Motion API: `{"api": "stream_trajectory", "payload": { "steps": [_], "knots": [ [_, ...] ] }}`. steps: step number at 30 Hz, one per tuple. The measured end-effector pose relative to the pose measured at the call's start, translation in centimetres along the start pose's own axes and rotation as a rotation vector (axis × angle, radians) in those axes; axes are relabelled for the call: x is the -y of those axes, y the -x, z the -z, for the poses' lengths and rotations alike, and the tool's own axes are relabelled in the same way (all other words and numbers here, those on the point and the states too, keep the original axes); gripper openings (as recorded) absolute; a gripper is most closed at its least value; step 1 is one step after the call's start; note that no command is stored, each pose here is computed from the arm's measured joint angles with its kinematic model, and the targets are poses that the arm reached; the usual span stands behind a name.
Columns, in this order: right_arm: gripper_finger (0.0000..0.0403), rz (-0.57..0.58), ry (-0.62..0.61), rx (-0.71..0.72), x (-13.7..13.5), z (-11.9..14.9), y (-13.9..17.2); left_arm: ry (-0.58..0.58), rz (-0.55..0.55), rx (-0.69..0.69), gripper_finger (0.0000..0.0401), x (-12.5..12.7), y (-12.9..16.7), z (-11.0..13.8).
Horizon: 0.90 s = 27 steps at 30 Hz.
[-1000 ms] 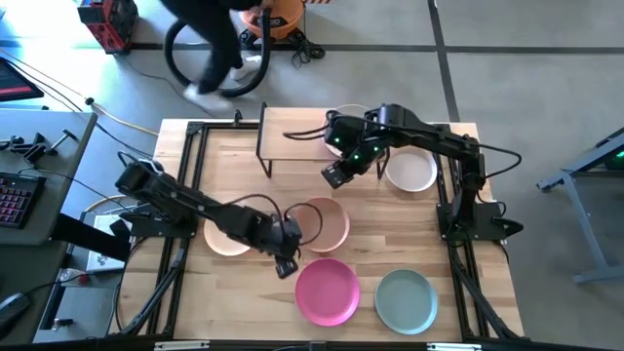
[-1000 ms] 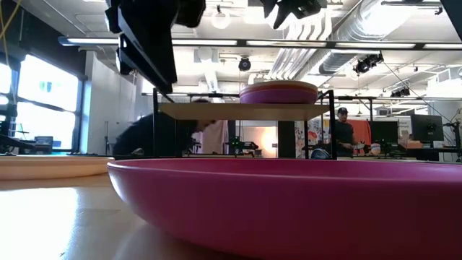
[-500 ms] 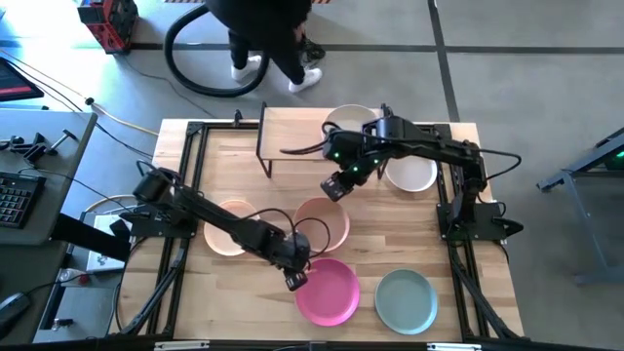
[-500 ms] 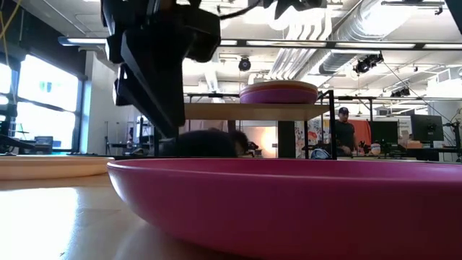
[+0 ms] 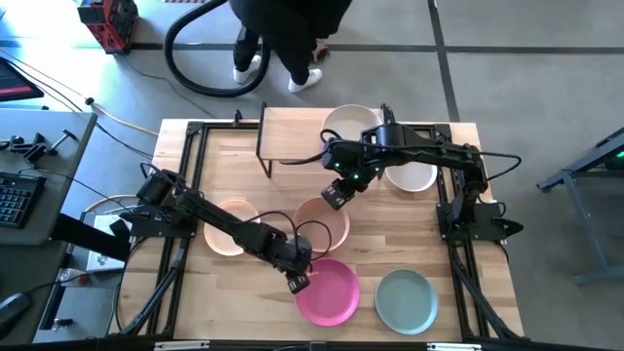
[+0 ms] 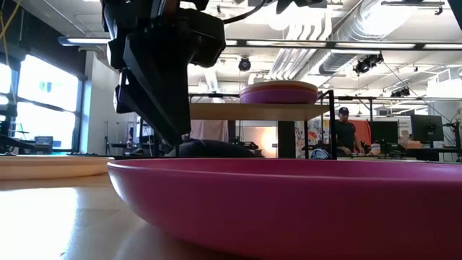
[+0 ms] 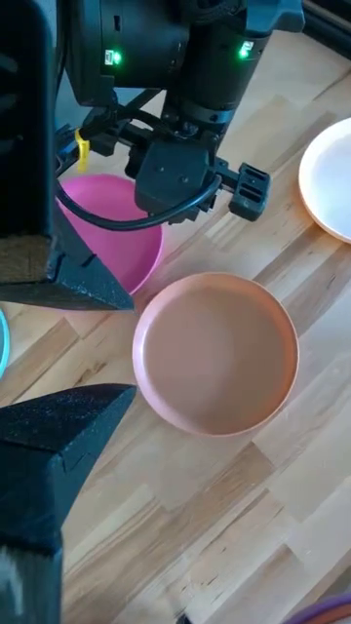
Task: Place and stack plates onto a shelf
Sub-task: Stack the pink plate on top of the gray plate
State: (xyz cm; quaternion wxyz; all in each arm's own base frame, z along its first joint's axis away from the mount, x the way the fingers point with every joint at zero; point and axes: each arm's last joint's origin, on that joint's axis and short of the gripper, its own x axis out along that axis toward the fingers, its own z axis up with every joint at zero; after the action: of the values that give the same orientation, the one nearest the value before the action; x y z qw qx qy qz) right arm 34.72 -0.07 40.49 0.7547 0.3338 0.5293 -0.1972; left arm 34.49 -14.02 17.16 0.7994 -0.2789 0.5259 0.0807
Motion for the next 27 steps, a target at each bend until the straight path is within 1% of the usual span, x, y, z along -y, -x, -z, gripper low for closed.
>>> {"api": "stream_trajectory", "payload": {
  "steps": [12,20,22,25,27],
  "knots": [
    [0.0110,0.011,0.000,0.012,0.0,0.0,0.0,0.005,-0.022,0.015,0.0106,-0.4,-0.2,-0.1],
    [0.0110,0.016,-0.021,0.017,0.0,0.0,0.0,-0.018,-0.014,0.016,0.0106,-0.4,-0.4,-0.1],
    [0.0110,0.017,-0.021,0.018,0.0,0.0,0.0,-0.019,-0.006,0.011,0.0106,-0.3,-0.8,-0.1],
    [0.0110,0.021,-0.019,0.022,0.1,-0.1,0.0,-0.021,-0.027,-0.017,0.0106,-0.6,-1.4,0.2],
    [0.0110,0.022,-0.025,0.024,0.2,-0.2,0.0,-0.023,-0.006,-0.002,0.0106,-0.3,-1.7,0.1]
  ]
}}
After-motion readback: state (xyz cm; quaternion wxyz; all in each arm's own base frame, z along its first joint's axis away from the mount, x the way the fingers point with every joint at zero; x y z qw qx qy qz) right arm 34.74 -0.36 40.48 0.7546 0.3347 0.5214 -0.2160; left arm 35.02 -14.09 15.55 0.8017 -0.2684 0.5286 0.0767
